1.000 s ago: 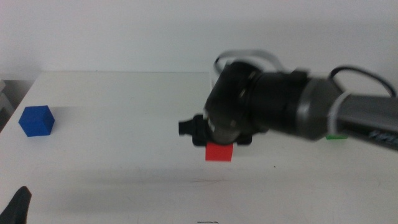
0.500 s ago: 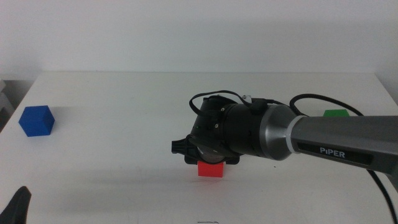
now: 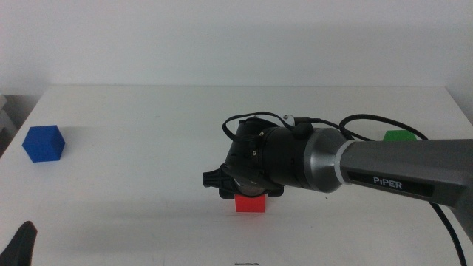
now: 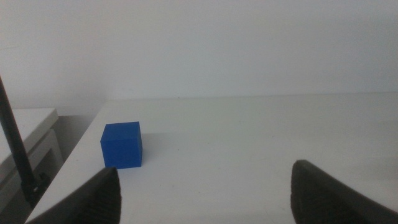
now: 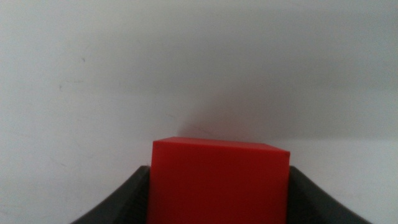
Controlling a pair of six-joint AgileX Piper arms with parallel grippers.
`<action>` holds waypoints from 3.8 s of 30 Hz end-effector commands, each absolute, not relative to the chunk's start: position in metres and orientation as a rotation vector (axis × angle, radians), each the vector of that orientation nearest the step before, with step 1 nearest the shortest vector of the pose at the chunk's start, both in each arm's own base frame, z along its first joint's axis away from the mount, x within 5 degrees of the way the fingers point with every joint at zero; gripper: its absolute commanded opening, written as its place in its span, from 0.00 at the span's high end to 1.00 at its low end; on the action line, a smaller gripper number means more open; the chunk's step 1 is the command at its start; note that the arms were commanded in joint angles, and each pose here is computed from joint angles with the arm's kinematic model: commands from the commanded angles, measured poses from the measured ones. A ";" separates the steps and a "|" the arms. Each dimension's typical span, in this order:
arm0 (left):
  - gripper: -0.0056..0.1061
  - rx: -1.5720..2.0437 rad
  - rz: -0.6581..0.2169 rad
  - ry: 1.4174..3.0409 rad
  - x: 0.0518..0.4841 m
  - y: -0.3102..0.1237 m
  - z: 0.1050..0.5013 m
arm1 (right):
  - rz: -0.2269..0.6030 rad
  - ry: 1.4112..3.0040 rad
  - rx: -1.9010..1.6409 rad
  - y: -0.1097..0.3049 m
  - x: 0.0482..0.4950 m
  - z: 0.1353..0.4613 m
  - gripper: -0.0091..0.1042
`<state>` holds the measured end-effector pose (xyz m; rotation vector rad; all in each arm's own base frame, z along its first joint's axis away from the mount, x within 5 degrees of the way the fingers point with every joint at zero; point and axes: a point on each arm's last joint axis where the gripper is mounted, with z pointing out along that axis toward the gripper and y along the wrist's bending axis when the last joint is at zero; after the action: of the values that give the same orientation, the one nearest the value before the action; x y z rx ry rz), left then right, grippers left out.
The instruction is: Stack red cubes first, then green, then blue cubes in a specific spot.
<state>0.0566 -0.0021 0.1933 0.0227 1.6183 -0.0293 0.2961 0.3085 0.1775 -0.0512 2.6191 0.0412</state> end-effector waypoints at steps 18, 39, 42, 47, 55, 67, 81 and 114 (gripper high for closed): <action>0.11 0.015 -0.041 1.522 0.055 -0.002 0.202 | 0.074 2.569 -0.062 0.307 0.295 0.207 0.09; 0.11 0.015 -0.041 1.522 0.055 -0.002 0.202 | 0.058 2.569 -0.097 0.305 0.286 0.223 0.09; 0.11 0.015 -0.041 1.522 0.055 -0.002 0.202 | 0.082 2.547 -0.093 0.303 0.284 0.235 0.09; 0.11 0.015 -0.041 1.522 0.055 -0.002 0.202 | 0.121 2.503 -0.139 0.298 0.274 0.264 0.09; 0.11 0.015 -0.041 1.522 0.055 -0.002 0.202 | 0.146 2.486 -0.206 0.241 0.269 0.333 0.09; 0.11 0.015 -0.041 1.522 0.055 -0.002 0.202 | 0.025 2.552 -0.094 0.078 0.325 0.354 0.09; 0.11 0.015 -0.041 1.522 0.055 -0.002 0.202 | -0.085 2.588 -0.069 0.020 0.386 0.291 0.09; 0.11 0.015 -0.041 1.522 0.055 -0.002 0.202 | -0.094 2.632 -0.111 0.017 0.432 0.200 0.36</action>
<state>0.0566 -0.0021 0.1933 0.0227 1.6183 -0.0293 0.4275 0.0194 0.1675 -0.0893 2.7546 -0.0858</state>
